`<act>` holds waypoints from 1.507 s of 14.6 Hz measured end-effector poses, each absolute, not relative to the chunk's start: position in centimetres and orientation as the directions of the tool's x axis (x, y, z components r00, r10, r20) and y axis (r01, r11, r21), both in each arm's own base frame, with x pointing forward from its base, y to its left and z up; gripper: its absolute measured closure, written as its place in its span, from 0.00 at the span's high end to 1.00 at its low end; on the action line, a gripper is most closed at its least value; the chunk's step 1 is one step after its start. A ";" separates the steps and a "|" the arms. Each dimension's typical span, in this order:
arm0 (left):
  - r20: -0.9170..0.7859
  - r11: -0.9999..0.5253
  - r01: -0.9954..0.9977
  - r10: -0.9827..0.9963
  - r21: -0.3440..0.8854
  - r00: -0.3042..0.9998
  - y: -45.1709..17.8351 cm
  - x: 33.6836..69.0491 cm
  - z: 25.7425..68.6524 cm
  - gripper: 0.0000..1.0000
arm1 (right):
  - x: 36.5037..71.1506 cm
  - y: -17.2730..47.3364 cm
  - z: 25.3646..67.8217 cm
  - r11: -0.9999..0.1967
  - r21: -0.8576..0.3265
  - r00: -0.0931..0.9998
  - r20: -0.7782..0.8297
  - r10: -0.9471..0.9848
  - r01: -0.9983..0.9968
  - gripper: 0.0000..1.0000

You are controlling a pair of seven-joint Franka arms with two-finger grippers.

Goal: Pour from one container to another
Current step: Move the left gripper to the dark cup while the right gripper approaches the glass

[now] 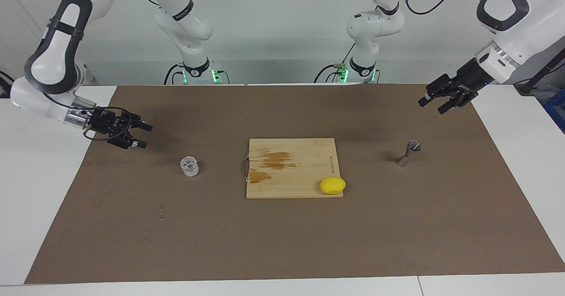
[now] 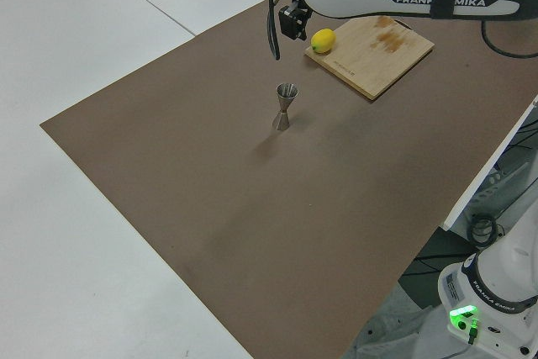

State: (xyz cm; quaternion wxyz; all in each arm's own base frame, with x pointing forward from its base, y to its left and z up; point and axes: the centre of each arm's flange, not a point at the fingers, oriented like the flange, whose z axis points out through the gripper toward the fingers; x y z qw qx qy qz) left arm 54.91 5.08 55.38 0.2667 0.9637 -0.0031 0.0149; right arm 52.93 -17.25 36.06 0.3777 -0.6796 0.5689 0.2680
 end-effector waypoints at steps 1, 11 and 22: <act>0.050 -0.839 -0.041 -0.017 0.543 0.999 6.1 55.3 54.5 1.00 | 53.5 -17.2 36.0 -0.022 -0.142 0.128 -0.808 -0.575 -0.990 0.97; 0.337 -0.626 -0.452 -0.302 0.635 0.892 8.7 56.7 46.3 1.00 | 57.7 -14.1 30.0 0.059 0.129 -0.140 -0.816 -0.560 -0.990 1.00; 0.683 -0.260 -0.792 -0.402 0.553 0.609 12.8 55.5 40.8 1.00 | 58.9 -11.2 25.2 0.085 0.162 -0.182 -0.822 -0.539 -0.983 1.00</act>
